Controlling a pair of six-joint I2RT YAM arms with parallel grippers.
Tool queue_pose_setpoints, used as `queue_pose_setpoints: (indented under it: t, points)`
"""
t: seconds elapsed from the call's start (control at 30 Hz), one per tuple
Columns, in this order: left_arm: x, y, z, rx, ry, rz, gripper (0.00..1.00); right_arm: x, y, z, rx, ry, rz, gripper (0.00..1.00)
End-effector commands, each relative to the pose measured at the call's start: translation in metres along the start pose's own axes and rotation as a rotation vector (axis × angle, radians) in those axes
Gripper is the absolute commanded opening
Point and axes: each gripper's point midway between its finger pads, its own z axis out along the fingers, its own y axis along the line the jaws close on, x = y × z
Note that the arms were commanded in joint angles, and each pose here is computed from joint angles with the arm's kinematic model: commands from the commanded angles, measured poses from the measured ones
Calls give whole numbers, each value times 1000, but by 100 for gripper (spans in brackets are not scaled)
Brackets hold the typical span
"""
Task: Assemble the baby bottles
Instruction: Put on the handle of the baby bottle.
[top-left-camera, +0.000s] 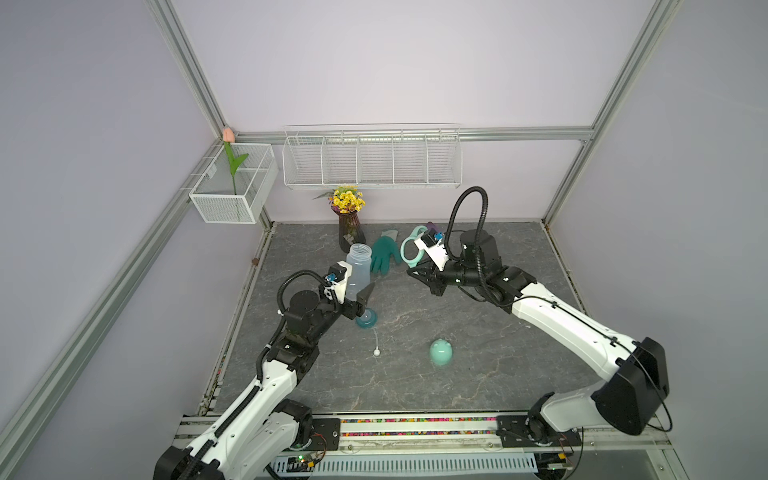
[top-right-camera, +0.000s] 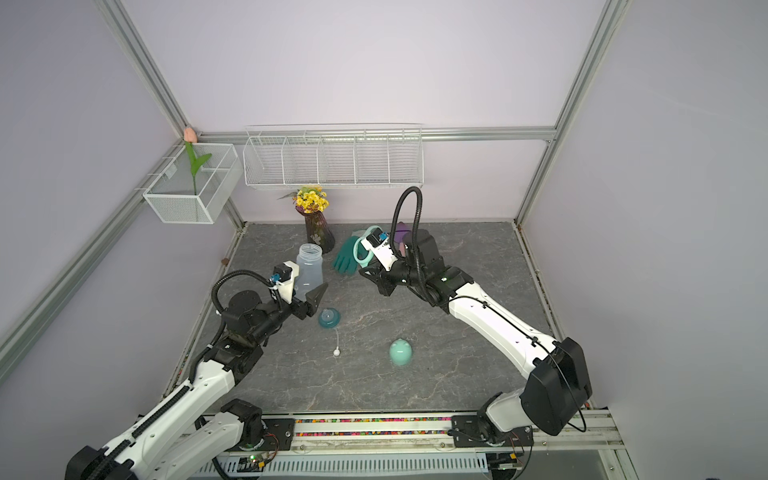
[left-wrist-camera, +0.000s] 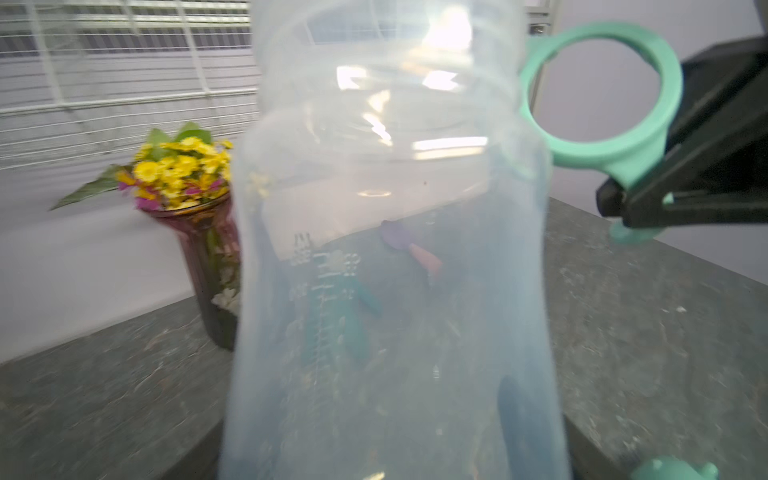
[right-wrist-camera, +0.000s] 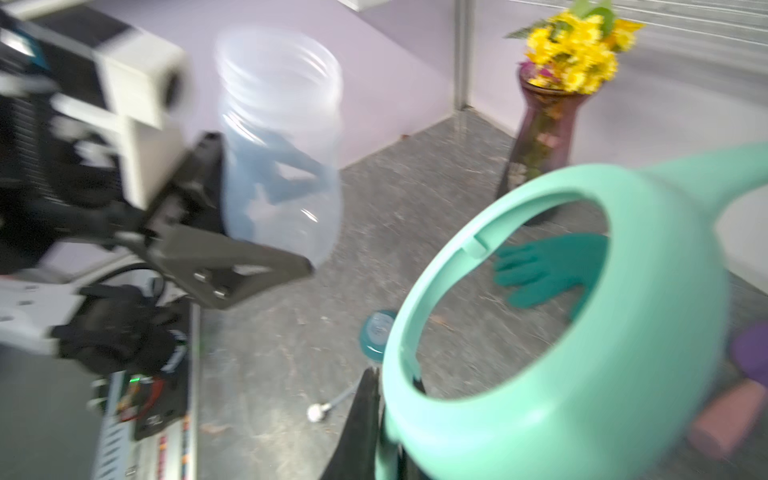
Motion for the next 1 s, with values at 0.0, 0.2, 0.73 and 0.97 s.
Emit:
queue_pose_setpoints:
  t: [0.0,0.2,0.73,0.97]
  points:
    - [-13,-31,1,190,-46,85,0,-19,61,-17,-365,-27,96,7]
    - [-17,-38,-4,221,-111,157,0,-61,94,-40,-590,-149,125,7]
    - [-47,-44,-13,212,-220,229,0,-98,96,-36,-878,-269,304,7]
    - [-54,-31,-12,125,-233,260,0,-100,98,-34,-885,-269,330,7]
